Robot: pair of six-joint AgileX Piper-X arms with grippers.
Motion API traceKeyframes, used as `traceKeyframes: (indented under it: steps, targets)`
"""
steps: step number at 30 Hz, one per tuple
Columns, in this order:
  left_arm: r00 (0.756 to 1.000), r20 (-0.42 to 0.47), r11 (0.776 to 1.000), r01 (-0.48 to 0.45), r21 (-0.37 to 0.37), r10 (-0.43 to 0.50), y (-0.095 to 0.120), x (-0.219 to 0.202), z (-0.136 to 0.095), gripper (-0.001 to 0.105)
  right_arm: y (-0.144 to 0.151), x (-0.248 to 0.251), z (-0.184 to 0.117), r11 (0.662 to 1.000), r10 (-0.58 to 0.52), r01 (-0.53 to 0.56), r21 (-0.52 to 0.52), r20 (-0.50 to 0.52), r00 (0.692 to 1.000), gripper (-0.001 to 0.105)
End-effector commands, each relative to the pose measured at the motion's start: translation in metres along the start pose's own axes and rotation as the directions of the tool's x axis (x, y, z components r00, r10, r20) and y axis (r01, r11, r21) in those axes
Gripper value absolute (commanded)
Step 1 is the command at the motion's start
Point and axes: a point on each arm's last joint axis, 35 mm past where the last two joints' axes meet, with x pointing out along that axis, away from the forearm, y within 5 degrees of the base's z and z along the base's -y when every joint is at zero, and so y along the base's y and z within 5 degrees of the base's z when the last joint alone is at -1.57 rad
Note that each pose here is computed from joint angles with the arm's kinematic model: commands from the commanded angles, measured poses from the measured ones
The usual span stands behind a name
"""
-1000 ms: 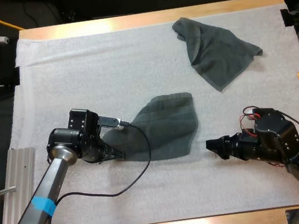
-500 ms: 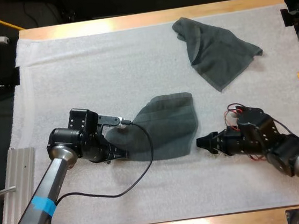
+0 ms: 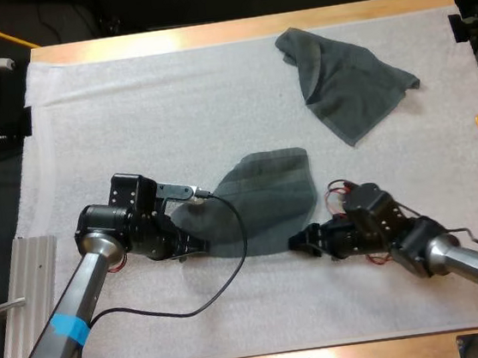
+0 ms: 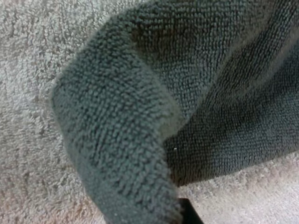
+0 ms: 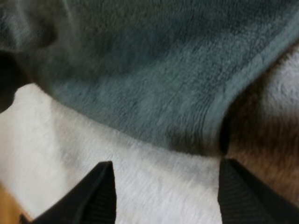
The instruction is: Pick towel from pile, fold and stack
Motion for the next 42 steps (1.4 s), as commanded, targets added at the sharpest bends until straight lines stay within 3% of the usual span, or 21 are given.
traceKeyframes:
  steps: [1, 6, 11, 14, 19, 22, 29, 35, 38, 40, 42]
  targets:
    - [1.000, 0.006, 1.000, 0.008, -0.003, -0.008, -0.001, -0.001, 0.000, 0.000, 0.000, 0.004, 0.002, 1.000, -0.014, 0.013, 0.017, 0.023, 1.000, 0.048]
    - [1.000, 0.002, 1.000, 0.029, -0.003, -0.029, -0.002, -0.001, 0.000, 0.000, -0.007, 0.017, 0.003, 0.998, -0.034, 0.034, 0.048, 0.004, 0.999, 0.048]
    - [0.999, 0.001, 0.999, 0.037, -0.003, -0.037, -0.002, -0.001, 0.000, 0.000, -0.005, 0.022, 0.009, 0.996, -0.003, -0.001, 0.086, 0.047, 0.999, 0.046]
    - [0.998, -0.002, 0.998, 0.057, -0.003, -0.057, -0.003, -0.001, 0.000, 0.000, -0.002, 0.024, 0.014, 0.996, 0.020, -0.024, 0.084, 0.055, 0.998, 0.036]
    - [0.994, -0.009, 0.994, 0.106, -0.004, -0.106, -0.004, -0.002, -0.001, 0.000, 0.004, 0.024, 0.021, 0.994, 0.073, -0.076, 0.072, 0.044, 0.996, 0.001]
    - [0.986, -0.021, 0.986, 0.166, -0.006, -0.167, -0.006, -0.002, -0.001, 0.000, 0.013, 0.022, 0.031, 0.991, 0.119, -0.122, 0.054, 0.050, 0.992, 0.000]
    - [0.983, -0.026, 0.984, 0.179, 0.004, -0.179, -0.009, -0.007, 0.001, 0.000, 0.040, 0.003, 0.058, 0.983, 0.182, -0.183, -0.005, 0.129, 0.975, 0.000]
    - [0.983, -0.003, 0.983, 0.183, 0.022, -0.183, -0.011, -0.014, 0.008, 0.000, 0.056, -0.020, 0.079, 1.000, 0.017, -0.020, 0.007, 0.248, 0.969, 0.000]
    - [0.983, -0.001, 0.983, 0.183, 0.022, -0.183, -0.012, -0.014, 0.008, 0.000, 0.058, -0.023, 0.083, 0.999, -0.037, 0.034, 0.017, 0.251, 0.967, 0.007]
    - [0.983, -0.001, 0.983, 0.183, 0.022, -0.183, -0.012, -0.014, 0.008, 0.000, 0.057, -0.023, 0.081, 0.998, -0.063, 0.065, -0.003, 0.217, 0.974, 0.029]
    - [0.983, -0.001, 0.983, 0.183, 0.022, -0.183, -0.012, -0.014, 0.008, 0.000, 0.053, -0.023, 0.077, 0.995, -0.103, 0.105, 0.004, 0.191, 0.976, 0.058]
